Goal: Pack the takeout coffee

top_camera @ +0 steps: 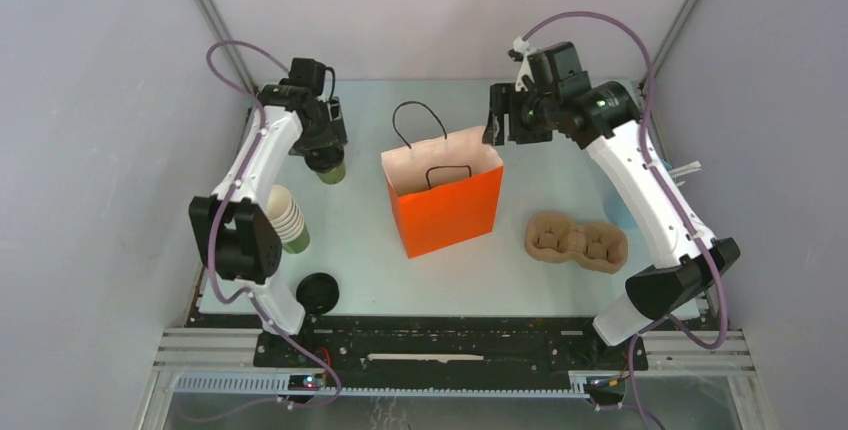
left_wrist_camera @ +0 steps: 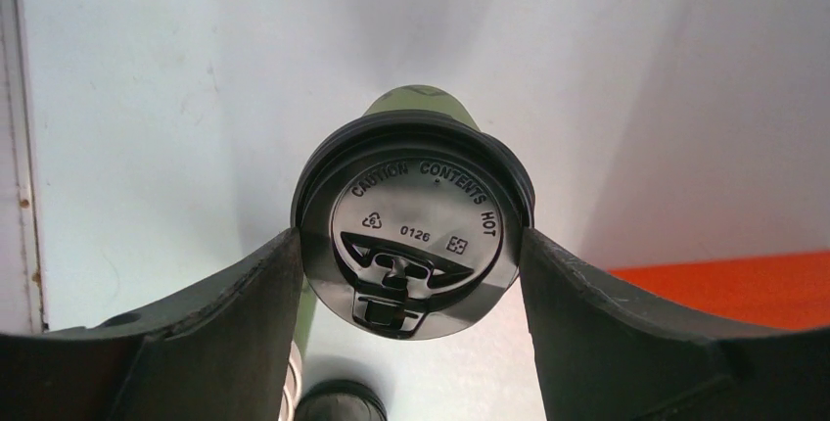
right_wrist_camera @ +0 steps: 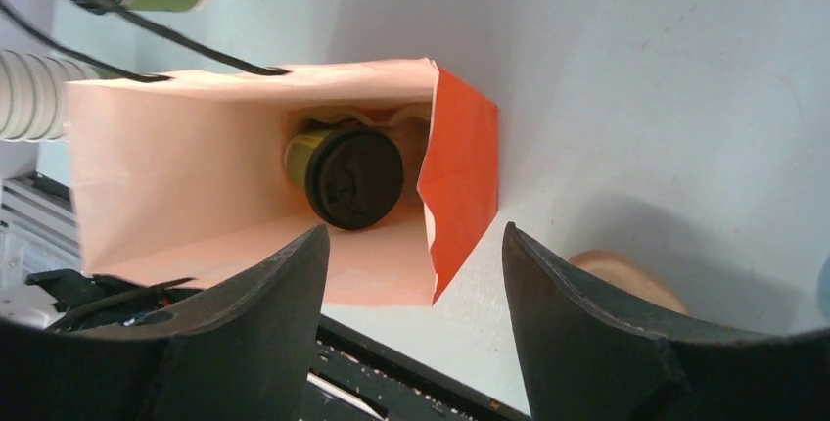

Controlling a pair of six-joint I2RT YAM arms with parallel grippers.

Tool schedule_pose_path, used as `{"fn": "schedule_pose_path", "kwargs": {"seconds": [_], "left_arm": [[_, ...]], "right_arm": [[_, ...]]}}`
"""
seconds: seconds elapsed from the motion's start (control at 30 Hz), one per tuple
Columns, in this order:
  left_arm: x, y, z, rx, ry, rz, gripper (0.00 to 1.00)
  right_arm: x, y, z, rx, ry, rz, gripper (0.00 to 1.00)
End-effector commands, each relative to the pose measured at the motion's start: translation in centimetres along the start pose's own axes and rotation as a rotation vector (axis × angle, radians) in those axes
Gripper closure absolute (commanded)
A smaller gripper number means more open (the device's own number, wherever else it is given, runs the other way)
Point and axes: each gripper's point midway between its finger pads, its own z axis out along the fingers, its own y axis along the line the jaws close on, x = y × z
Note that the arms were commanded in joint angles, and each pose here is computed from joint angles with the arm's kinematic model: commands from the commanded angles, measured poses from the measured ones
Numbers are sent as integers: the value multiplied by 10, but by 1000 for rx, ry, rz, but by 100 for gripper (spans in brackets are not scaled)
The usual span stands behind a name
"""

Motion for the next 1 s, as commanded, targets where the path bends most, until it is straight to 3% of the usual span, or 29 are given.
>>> {"fn": "schedule_pose_path", "kwargs": {"seconds": [0.0,0.37,0.43,0.53,0.67,0.87,0.97], "left_arm": [[-29,17,26,-62,-72,22,49],[-12,13,79,-64,22,39,44],[-11,15,80,-66,28,42,38],[-11,19,76,-81,30,52,16],[-24,24,39,-89,-11,7,0],[-22,7,-46,40,-83,-188,0],[-11,-20,-90,197,-94,-238,4]], "right_arm": [[-15,17,-54,-90,-71,-70,24],[-21,34,-72,-172,-111,-71,21],[-19,35,-71,-177,-106,-63,21],[-19,41,-69,-193,-97,-68,21],[-22,53,-66,-221,-95,-97,21],[-21,73,-55,-295,-80,-121,22],[-21,81,-50,-323,-76,-125,27]]}}
